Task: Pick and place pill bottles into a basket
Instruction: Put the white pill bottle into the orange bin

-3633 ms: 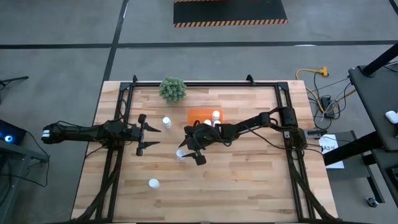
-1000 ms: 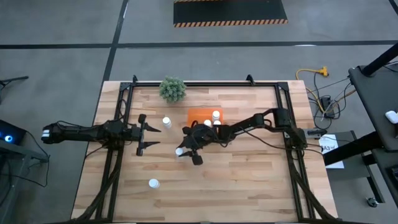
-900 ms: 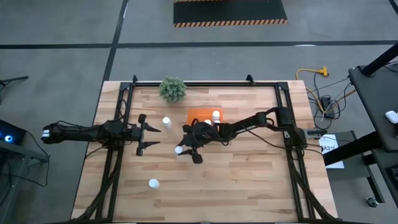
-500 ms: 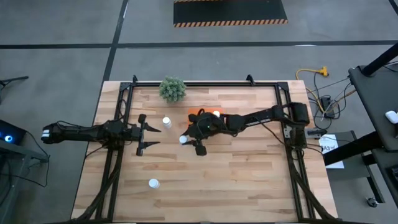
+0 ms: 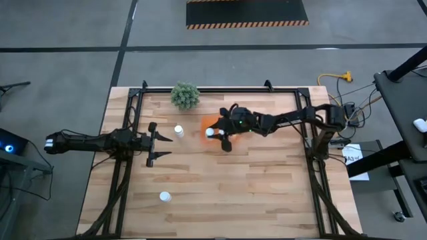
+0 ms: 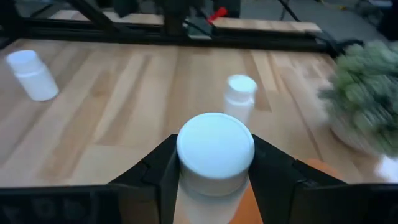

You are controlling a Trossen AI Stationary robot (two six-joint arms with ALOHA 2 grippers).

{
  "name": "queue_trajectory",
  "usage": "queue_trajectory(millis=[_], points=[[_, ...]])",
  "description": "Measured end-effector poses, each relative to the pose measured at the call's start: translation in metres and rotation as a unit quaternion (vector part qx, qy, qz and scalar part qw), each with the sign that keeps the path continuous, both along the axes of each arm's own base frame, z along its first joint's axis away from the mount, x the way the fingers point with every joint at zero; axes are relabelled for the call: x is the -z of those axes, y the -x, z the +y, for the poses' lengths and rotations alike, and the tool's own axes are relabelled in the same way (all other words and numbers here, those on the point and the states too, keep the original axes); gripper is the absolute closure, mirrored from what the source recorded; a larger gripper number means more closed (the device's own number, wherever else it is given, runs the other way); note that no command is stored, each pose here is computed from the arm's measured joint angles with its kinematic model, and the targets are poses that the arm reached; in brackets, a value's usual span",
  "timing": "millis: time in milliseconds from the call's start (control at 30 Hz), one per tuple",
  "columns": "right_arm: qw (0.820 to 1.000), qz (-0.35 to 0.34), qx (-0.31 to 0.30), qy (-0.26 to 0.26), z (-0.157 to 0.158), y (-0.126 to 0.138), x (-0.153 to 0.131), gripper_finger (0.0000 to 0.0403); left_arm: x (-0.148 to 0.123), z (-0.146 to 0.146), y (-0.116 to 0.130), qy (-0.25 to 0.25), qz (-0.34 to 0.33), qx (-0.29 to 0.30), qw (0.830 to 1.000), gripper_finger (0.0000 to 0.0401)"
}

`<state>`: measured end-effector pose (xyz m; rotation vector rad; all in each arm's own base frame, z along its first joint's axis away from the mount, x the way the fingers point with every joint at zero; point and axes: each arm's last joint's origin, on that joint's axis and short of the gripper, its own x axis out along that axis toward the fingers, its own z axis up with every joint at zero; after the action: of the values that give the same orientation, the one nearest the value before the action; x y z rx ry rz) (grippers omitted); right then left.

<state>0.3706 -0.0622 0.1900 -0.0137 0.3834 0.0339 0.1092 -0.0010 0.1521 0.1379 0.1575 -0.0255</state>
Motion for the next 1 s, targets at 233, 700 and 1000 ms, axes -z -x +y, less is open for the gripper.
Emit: queue_trajectory(millis=[233,700,1000], points=[[1.000,0.001,0.029,0.002,-0.021,0.010,0.002,0.0259,0.000,0.000,0.000,0.000,0.001,0.001,1.000,0.0184],[0.997,-0.011,0.079,-0.002,-0.055,0.033,0.017,0.0259,0.000,0.000,0.000,0.000,0.000,0.000,1.000,0.0184],[0.997,0.005,0.082,-0.009,-0.055,0.041,0.027,0.0259,0.000,0.000,0.000,0.000,0.000,0.001,1.000,0.0184]])
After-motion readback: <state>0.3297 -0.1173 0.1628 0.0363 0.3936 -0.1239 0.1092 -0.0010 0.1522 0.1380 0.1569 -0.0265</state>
